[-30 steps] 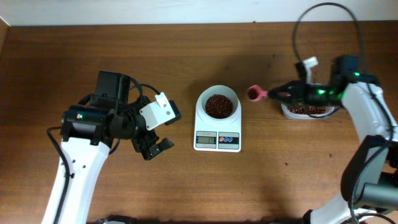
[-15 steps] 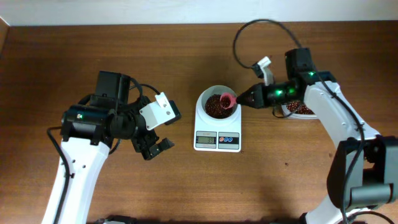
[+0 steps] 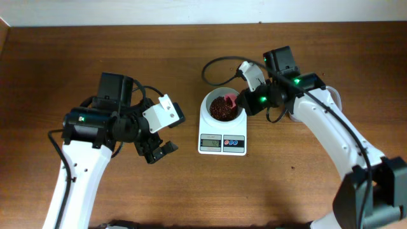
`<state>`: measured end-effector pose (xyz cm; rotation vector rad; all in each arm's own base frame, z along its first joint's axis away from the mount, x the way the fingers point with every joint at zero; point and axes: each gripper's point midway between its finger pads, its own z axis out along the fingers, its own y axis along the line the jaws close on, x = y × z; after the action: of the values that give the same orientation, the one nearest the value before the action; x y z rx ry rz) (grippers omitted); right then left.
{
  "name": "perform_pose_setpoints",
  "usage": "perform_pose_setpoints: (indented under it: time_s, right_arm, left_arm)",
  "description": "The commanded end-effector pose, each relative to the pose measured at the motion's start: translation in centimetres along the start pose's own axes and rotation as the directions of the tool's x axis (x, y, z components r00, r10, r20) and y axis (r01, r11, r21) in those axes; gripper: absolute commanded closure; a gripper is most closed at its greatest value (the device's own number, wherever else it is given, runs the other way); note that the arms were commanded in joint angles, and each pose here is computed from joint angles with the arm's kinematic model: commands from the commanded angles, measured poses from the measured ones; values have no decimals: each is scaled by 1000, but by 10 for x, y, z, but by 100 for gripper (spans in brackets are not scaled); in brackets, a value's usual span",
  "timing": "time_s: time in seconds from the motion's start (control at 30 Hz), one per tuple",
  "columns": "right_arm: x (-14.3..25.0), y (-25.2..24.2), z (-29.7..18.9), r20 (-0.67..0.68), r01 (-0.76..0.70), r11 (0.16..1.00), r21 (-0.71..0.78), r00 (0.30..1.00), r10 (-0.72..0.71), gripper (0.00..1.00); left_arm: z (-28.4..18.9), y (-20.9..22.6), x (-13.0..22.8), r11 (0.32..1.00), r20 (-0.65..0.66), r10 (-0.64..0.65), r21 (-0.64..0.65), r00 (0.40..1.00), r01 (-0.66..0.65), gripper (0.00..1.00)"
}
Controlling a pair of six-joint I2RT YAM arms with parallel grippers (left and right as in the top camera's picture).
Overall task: Scoop and weigh 50g on scale
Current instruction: 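Carry the scoop over the bowl and pour beans with the right gripper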
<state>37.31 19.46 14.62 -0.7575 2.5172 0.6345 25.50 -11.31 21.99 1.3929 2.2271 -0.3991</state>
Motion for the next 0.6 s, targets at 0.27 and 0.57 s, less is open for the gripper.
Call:
perform_pose_setpoints:
  time_s: [0.27,0.57]
  right_arm:
    - [-15,11,-11,-26,155,956,247,988,-153,96]
    - [-35,26,-29,-9,239,899,366,967,-254,96]
  left_arm:
    - [-1,0,-2,1000,4,10,0,1000,-10,1]
    - [-1,0,-2,1000,4,10,0,1000,-10,1]
